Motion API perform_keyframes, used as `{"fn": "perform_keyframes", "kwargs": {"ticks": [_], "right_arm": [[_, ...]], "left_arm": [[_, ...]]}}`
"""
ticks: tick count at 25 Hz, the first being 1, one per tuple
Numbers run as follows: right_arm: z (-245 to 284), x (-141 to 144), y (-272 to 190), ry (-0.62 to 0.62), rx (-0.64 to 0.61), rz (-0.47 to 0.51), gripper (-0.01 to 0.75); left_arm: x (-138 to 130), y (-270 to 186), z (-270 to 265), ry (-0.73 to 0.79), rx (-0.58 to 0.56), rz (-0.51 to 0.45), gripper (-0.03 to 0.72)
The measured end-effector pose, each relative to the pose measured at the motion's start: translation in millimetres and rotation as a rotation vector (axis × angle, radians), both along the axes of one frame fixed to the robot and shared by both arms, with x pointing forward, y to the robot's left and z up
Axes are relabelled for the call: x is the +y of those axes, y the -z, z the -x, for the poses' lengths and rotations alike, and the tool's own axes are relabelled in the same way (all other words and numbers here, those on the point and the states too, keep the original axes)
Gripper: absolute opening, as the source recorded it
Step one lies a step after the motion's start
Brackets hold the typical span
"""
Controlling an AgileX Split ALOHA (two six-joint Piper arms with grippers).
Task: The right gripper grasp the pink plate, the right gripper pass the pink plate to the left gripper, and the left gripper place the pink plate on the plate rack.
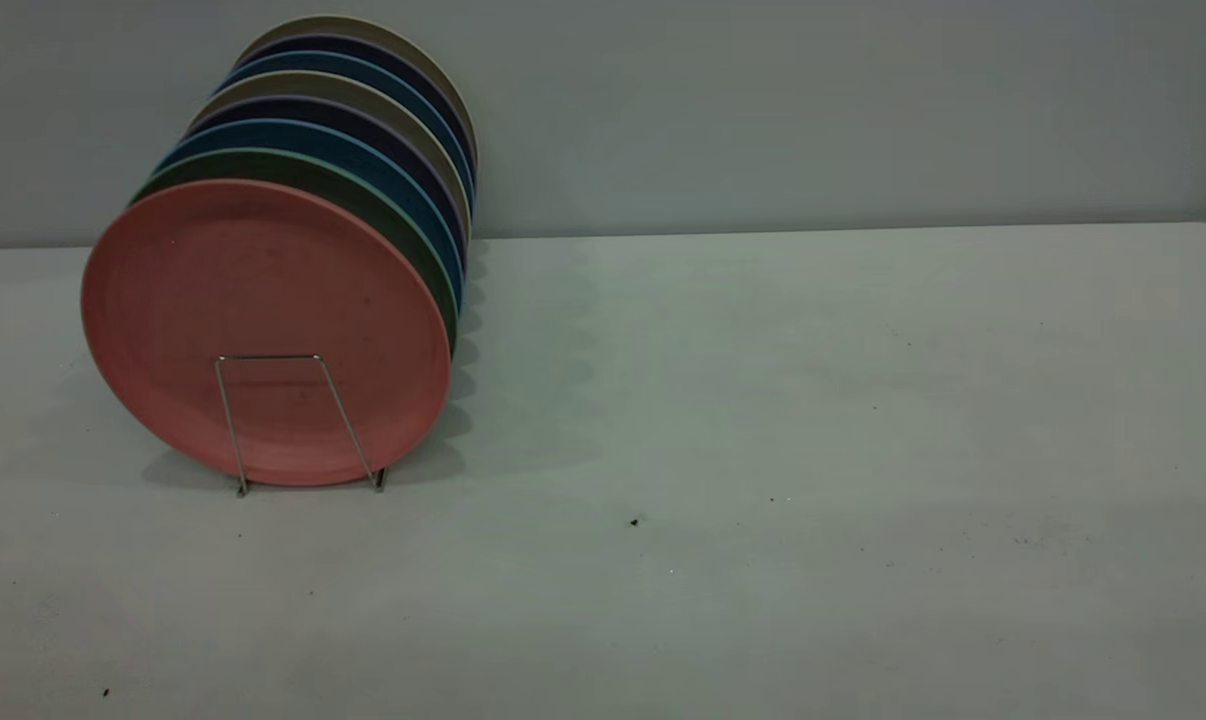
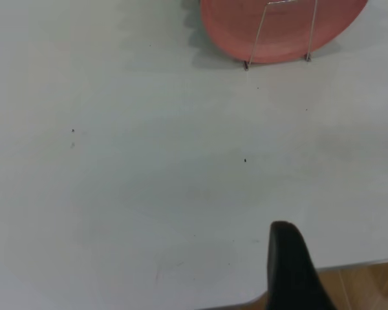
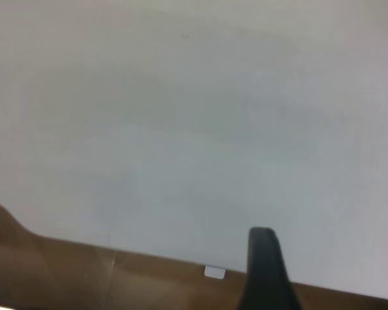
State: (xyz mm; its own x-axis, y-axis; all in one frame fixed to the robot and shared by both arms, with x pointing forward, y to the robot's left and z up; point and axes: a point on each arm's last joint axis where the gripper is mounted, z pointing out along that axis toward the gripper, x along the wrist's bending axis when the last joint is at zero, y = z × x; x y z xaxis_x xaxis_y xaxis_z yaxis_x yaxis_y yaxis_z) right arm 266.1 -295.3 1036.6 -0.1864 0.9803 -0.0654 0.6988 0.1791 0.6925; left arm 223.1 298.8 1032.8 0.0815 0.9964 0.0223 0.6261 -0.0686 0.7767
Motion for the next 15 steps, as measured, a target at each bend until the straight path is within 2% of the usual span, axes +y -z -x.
{"fn": "perform_keyframes", "kwargs": {"ticks": [10,15], "right_arm": [[31,-4,-3,0.072,-0.225,-0.019,0.531],[35,-3,-2,0.069,-0.244,-0.026,0.531]], "left_arm": [[0,0,1,0.000,-0.009,0.000,0.423],[0,0,1,0.000,-0.008,0.000,0.423]]}}
